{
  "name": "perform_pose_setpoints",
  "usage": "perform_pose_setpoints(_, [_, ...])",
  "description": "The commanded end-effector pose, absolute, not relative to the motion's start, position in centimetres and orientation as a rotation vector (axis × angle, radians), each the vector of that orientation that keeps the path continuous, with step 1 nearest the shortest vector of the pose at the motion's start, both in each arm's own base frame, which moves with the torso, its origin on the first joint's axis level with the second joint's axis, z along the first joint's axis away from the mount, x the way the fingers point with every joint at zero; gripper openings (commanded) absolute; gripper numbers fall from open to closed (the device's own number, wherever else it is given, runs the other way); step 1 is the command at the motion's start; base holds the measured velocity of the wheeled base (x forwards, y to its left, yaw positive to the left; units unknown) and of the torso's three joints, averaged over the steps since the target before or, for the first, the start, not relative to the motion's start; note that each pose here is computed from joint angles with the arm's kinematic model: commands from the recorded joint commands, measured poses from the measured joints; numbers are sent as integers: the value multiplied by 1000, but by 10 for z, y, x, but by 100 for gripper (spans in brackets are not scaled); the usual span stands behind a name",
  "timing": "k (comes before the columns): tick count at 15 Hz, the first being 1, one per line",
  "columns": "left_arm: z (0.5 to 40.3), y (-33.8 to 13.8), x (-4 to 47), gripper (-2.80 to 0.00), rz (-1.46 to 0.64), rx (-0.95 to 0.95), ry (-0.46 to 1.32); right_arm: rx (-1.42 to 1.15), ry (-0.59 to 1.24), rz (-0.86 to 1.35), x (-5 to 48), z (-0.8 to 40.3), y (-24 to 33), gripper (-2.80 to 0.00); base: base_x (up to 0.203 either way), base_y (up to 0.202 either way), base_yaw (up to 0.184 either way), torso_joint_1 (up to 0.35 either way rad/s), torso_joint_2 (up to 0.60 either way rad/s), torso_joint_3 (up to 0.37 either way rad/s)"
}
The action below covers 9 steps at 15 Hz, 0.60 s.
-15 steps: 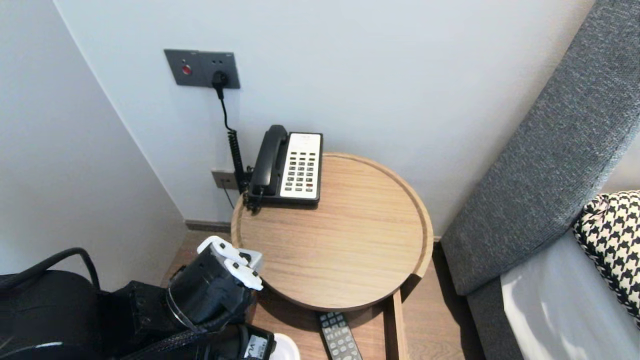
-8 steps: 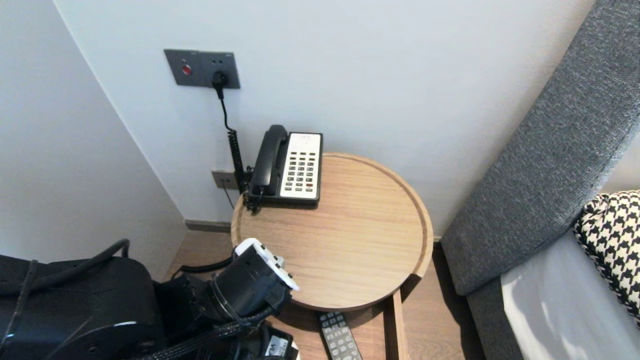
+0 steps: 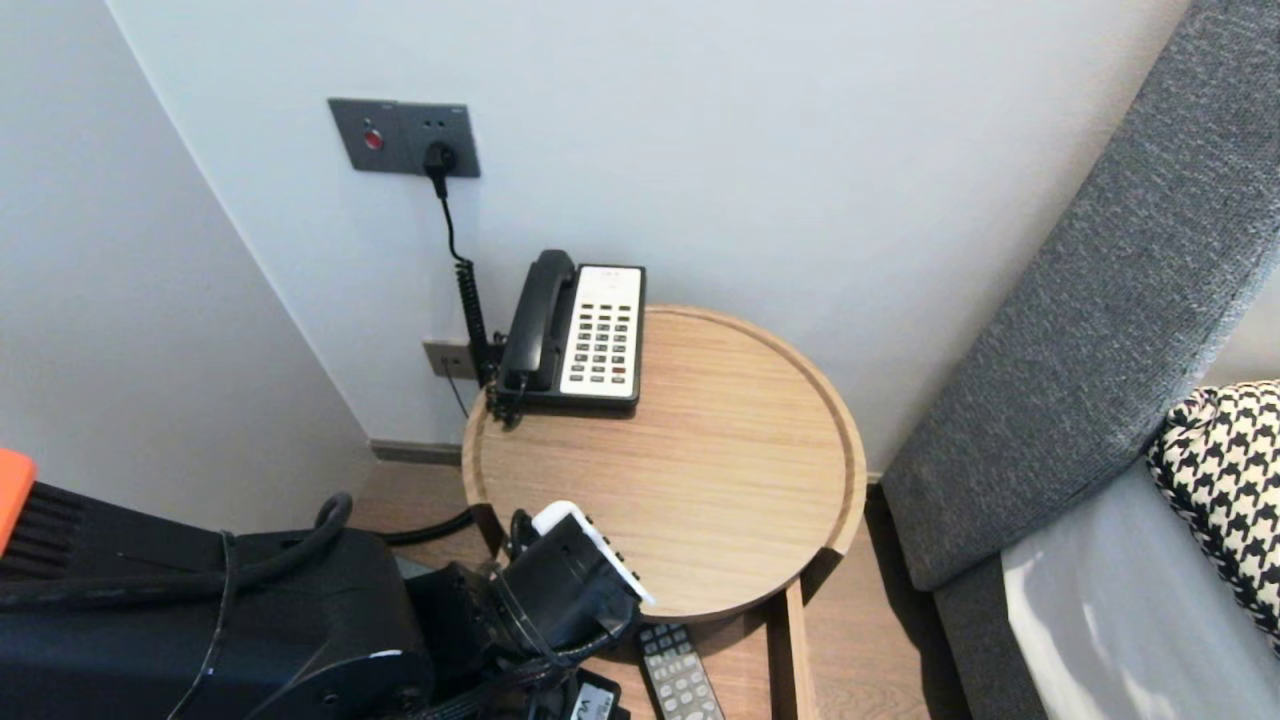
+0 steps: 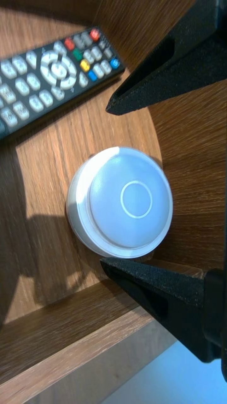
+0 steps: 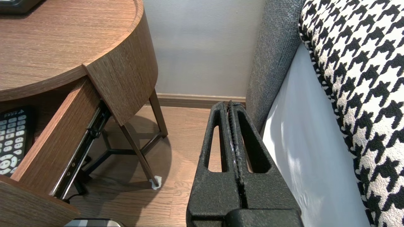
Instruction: Take the remote control out of the drawer one by one and place them on the table
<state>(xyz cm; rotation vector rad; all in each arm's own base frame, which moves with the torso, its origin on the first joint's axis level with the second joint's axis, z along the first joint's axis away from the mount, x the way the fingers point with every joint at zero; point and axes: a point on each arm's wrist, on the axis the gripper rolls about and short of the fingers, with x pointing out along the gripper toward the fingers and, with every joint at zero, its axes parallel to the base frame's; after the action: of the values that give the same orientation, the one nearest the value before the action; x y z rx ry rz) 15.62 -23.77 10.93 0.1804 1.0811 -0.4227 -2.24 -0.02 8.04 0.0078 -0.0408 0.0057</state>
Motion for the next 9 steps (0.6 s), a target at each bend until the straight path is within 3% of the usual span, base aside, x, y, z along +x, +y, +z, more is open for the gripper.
perform_pose_setpoints(1, [102, -240, 158, 0, -407, 191, 1100, 8, -15, 6, -20, 74, 0, -280, 0, 0, 0, 0, 0, 0])
perform_pose_setpoints(9, [91, -239, 157, 0, -386, 218, 1121, 8, -15, 6, -20, 74, 0, -280, 0, 0, 0, 0, 0, 0])
